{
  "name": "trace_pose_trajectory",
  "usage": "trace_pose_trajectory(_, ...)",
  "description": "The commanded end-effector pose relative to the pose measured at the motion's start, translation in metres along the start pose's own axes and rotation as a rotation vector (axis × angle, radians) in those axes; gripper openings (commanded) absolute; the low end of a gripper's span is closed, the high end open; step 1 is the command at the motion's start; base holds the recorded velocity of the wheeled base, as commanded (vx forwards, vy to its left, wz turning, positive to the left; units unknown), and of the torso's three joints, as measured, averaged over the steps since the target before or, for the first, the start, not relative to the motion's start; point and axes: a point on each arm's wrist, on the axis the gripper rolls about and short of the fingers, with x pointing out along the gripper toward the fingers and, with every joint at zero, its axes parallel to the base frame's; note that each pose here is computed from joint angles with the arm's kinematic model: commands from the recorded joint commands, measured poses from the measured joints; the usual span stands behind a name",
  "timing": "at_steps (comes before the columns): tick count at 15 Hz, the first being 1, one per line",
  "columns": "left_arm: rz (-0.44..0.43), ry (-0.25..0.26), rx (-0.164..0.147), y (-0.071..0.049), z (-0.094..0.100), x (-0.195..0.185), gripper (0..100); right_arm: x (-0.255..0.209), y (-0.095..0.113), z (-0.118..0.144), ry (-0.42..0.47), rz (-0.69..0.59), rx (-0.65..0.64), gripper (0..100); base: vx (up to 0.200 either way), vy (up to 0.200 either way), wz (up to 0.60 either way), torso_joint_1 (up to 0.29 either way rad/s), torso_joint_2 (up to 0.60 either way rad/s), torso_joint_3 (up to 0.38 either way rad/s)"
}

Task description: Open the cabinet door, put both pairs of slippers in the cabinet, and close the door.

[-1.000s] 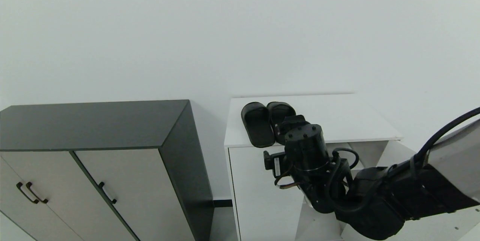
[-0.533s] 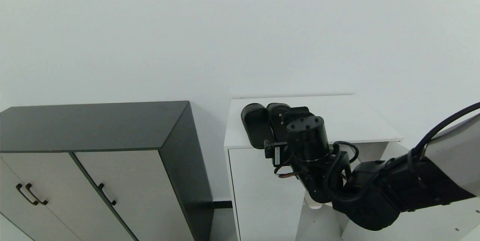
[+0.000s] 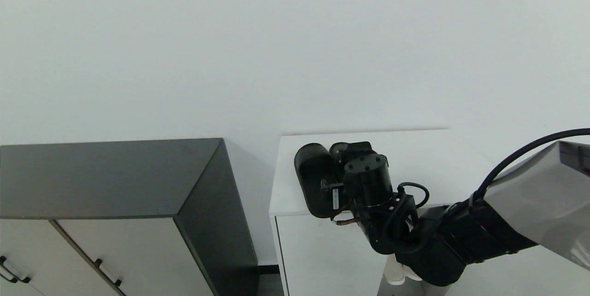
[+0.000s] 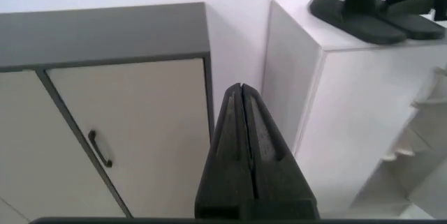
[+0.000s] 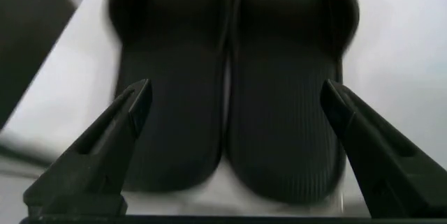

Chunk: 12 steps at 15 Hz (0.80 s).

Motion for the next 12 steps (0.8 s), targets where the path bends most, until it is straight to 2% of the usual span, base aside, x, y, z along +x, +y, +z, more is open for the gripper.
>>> trace_pose_trajectory(1,0.001,0.0,0.0,0.0,0.0,0.0,0,0.017,0.001,-0.009,0.007,-0.016,-0.009,100,0.0,0.0,0.0,0.0,0.0,0.0)
trace_pose_trajectory(6,0.001,0.0,-0.002,0.0,0.0,0.0,0,0.048,0.0,-0.002,-0.031,-0.043,0.027,100,0.0,0.0,0.0,0.0,0.0,0.0)
trace_pose_trajectory(12,0.001,0.0,-0.003,0.0,0.0,0.0,0,0.078,0.009,-0.005,-0.058,-0.031,0.005,100,0.0,0.0,0.0,0.0,0.0,0.0)
